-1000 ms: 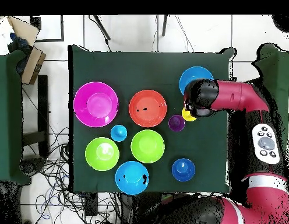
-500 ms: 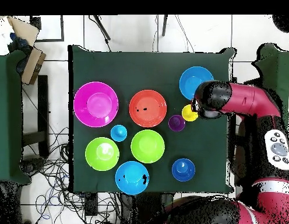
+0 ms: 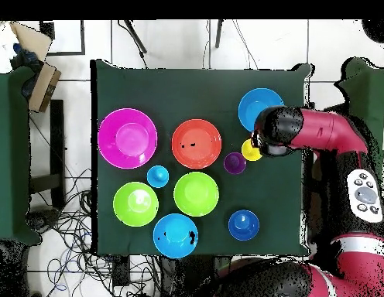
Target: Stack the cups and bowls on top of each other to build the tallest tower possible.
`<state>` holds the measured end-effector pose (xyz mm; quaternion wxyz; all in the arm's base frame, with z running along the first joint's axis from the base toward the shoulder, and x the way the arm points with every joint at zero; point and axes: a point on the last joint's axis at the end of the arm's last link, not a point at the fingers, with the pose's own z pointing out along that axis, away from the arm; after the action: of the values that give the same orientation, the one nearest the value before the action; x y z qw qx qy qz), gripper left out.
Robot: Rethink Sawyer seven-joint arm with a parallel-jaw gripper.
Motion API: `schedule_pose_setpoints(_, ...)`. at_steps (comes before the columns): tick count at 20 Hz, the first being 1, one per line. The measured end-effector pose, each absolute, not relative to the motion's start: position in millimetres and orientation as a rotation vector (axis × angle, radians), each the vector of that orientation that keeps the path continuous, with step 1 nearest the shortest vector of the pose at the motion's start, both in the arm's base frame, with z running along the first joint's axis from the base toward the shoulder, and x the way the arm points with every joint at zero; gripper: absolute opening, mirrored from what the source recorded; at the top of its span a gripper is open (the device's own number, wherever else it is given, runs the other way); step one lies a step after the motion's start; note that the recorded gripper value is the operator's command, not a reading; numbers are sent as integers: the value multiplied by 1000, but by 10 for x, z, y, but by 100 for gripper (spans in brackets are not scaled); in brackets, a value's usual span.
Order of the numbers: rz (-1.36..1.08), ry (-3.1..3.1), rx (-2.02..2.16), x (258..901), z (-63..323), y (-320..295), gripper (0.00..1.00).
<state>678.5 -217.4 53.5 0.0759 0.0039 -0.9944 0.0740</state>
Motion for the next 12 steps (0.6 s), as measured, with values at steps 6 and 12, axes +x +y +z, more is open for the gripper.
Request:
schedule_pose_setpoints(6,232,-2989,44,6904,472,-2036,100)
schedule_pose_setpoints(12,243,-3008,77,7123,331,-1874,100)
